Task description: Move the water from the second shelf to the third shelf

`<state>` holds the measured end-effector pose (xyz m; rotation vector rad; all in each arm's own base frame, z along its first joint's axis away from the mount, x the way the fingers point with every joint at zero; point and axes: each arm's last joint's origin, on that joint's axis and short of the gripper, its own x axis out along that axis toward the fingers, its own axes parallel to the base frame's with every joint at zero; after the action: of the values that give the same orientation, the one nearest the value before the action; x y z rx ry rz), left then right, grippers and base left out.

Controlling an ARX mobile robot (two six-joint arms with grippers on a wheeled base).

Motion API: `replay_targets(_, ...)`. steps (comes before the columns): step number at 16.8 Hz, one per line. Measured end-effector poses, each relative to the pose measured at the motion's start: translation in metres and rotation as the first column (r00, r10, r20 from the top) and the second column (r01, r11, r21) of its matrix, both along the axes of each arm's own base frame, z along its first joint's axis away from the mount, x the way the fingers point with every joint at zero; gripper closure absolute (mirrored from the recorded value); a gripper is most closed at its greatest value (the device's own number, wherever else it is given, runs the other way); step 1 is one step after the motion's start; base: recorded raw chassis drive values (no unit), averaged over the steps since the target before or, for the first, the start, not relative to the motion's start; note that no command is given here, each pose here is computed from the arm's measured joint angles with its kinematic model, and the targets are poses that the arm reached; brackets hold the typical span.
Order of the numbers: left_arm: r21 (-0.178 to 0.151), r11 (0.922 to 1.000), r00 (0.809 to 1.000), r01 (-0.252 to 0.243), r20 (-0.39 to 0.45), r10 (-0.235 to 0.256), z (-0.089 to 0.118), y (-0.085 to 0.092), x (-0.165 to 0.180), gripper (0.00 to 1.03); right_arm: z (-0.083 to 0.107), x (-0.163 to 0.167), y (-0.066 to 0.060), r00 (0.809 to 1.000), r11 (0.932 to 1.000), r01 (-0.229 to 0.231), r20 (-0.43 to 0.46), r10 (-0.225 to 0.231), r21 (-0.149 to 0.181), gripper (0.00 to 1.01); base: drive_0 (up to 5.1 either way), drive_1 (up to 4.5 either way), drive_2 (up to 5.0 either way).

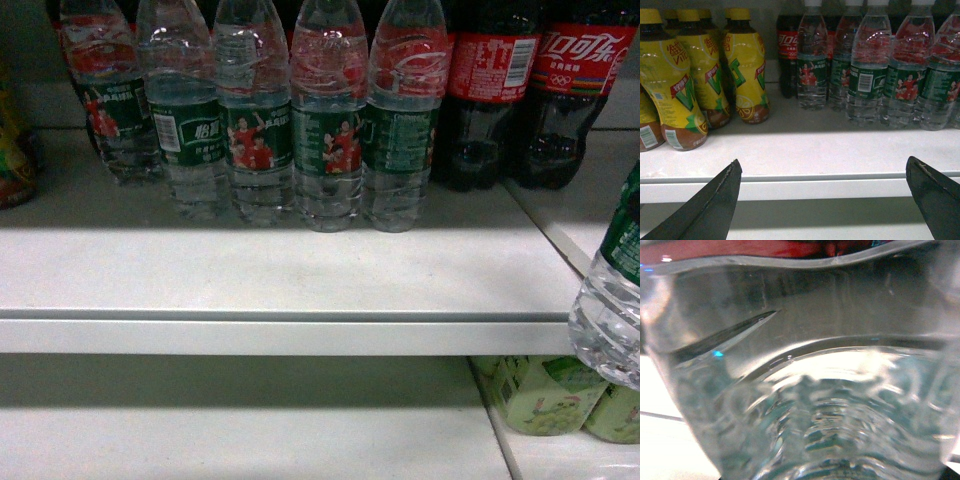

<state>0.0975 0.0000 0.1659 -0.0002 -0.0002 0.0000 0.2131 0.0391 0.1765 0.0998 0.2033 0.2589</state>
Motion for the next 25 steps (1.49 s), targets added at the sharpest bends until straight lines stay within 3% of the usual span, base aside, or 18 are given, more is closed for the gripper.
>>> replay_targets(4,0.000,1.0000,1.000,0.000,0.000,0.000,0.000,0.000,0.000,0.05,0.006,-0.014,-0.016,0.998,0.9996,0.028,0.048,-0.028,0.003,0.59,0.0,0.00,0.0)
replay_targets(9,0.000,1.0000,1.000,0.000,0.000,0.000,0.000,0.000,0.000,0.05,0.009,-0.032,-0.028,0.997,0.9996,0.022,0.076,-0.023,0.015,0.59,0.0,0.00,0.0)
replay_targets(14,0.000,1.0000,1.000,0.000,0.000,0.000,0.000,0.000,0.000,0.05,0.018,-0.048,-0.031,0.992,0.9989,-0.025,0.128,0.020,0.041,0.59,0.0,0.00,0.0)
replay_targets(25,0.000,1.0000,1.000,0.000,0.000,0.000,0.000,0.000,0.000,0.05,0.024,-0.055,-0.032,0.989,0.9985,-0.015,0.149,0.007,0.052,0.59,0.0,0.00,0.0)
